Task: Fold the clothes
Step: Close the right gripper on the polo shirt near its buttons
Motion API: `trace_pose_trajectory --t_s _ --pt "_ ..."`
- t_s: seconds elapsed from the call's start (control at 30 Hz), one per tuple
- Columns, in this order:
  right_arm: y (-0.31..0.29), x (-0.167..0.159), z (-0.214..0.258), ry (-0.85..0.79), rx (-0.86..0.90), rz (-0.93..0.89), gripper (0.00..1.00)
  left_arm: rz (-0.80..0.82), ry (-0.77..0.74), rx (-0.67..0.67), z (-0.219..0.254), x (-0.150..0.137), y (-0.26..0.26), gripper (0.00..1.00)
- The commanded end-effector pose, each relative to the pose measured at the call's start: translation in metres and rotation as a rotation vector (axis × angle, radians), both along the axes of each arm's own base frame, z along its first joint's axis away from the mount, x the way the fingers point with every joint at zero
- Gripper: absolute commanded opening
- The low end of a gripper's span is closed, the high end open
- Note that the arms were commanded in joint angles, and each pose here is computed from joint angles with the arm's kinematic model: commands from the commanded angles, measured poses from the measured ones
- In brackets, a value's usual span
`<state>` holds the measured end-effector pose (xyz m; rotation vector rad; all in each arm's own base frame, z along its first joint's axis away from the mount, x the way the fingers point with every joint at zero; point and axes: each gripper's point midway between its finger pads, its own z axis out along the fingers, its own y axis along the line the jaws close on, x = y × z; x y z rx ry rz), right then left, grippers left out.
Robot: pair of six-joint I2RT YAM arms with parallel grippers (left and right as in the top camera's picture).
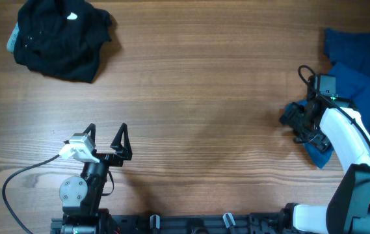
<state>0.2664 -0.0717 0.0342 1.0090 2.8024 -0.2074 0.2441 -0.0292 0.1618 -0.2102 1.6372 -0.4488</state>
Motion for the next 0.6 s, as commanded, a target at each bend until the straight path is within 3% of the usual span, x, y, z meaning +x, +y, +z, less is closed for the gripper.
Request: trace_pose_trajectory --t_s 0.0,0.43,0.57 --pt "-0.003 0.004 -0.003 0.016 -0.022 0.128 1.00 0.013 0.005 -0.001 -0.003 0.000 0.002 1.00" --pt "-0.028 -0.010 0.003 0.128 -0.184 0.243 0.98 0.013 0.005 -0.001 -0.003 0.000 0.002 1.00" --pt "-0.026 -0.013 0.002 0.135 -0.165 0.244 0.88 0.013 0.005 -0.001 -0.003 0.000 0.002 1.00"
